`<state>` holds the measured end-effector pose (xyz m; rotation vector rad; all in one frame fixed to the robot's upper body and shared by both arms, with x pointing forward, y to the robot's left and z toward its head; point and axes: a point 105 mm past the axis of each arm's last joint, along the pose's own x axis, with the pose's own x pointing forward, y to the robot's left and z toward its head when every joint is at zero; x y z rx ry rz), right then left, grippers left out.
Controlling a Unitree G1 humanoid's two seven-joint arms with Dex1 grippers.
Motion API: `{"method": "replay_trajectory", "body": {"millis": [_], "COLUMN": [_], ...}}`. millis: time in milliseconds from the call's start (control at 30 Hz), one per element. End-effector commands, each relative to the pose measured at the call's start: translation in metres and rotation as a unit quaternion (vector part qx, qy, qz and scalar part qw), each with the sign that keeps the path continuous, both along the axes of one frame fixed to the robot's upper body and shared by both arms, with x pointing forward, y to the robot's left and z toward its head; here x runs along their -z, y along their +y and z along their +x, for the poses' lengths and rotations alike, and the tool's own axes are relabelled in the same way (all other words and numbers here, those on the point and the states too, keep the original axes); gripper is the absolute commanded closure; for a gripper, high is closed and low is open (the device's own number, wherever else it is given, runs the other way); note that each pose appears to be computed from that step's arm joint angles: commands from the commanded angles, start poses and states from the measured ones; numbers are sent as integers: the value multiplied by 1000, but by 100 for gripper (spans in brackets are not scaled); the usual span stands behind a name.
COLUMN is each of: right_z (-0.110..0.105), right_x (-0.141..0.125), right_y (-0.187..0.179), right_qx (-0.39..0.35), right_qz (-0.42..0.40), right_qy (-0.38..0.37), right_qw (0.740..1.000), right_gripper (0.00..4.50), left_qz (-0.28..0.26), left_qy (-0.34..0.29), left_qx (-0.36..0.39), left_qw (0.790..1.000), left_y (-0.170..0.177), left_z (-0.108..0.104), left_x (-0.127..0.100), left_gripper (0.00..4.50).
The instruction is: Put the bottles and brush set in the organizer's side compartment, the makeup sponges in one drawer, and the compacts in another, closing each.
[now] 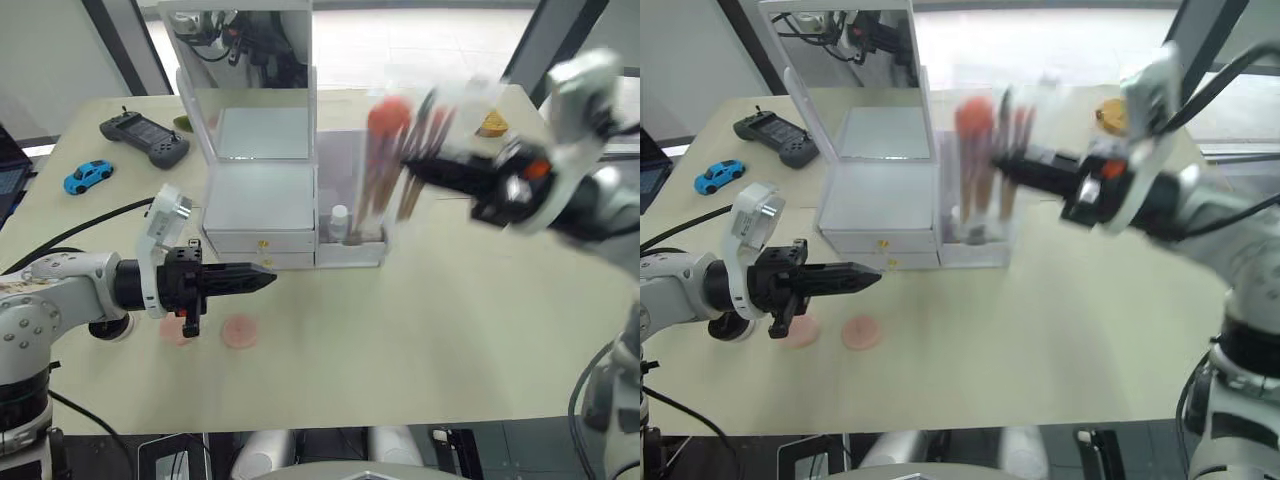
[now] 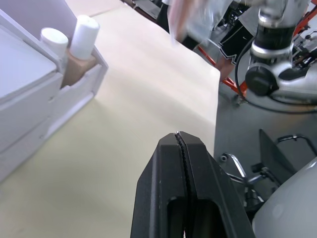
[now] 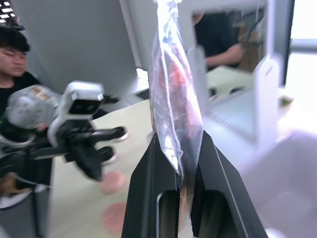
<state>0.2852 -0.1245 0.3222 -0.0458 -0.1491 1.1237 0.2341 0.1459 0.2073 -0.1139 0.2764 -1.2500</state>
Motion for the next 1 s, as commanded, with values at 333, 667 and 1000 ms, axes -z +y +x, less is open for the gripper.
{"method": "replay_trajectory", "body": {"millis": [333,667,1000], "right_z": [114,128,134], "right_x": [13,29,73], "right_y": [8,51,57], "right_qx": [18,-49,-53], "right_qz": [-130,-92,-120], "right_qy": [-144,-113,-78], "right_qw": [981,988,988], "right_gripper": [449,449,449], "left_qz": [-34,-46,-47], "left_qy": [-33,-17,-12], "left_qx": [27,15,12], "left_qw": [999,999,999], "left_y": [-2,0,-1], "left_z": [-1,-2,0], "left_x": [-5,-5,-7], "left_gripper": [450,450,450]}}
